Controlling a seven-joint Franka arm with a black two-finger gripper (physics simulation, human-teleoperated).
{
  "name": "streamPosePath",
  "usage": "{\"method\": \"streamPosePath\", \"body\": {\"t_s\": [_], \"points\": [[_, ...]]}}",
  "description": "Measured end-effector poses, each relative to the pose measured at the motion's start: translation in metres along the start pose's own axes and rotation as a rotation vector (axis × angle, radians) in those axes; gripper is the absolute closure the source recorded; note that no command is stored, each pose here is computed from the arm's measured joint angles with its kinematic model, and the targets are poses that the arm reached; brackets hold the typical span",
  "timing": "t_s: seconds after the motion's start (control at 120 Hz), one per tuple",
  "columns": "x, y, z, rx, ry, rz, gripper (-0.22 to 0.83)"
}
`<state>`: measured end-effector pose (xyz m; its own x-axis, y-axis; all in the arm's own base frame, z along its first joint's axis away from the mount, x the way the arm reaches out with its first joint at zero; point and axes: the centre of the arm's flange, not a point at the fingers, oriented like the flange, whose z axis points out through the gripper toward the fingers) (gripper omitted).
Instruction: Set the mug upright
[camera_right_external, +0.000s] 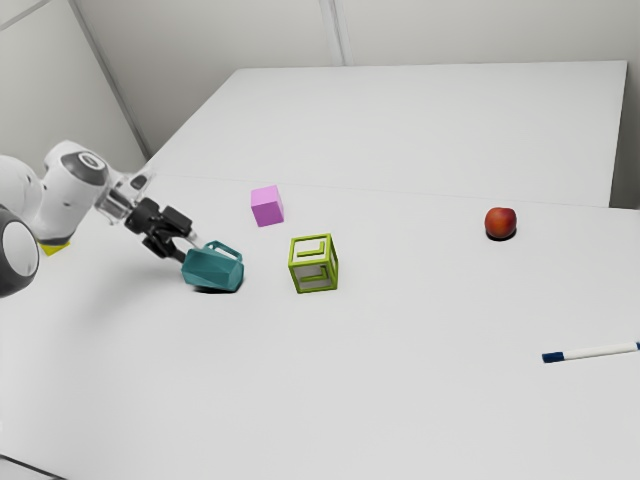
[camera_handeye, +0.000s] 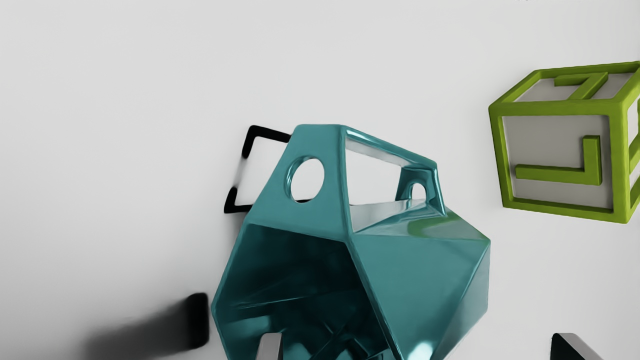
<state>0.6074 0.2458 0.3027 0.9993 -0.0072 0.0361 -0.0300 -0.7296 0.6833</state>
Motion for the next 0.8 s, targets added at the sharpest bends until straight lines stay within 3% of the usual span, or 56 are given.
{"method": "streamPosePath", "body": {"t_s": [0.3, 0.592, 0.8], "points": [[-0.003, -0.006, 0.023, -0.103, 0.041, 0.014, 0.05], [-0.001, -0.001, 0.025, -0.125, 0.055, 0.049, 0.52], [0.001, 0.009, 0.02, -0.123, 0.062, 0.081, 0.67]]}}
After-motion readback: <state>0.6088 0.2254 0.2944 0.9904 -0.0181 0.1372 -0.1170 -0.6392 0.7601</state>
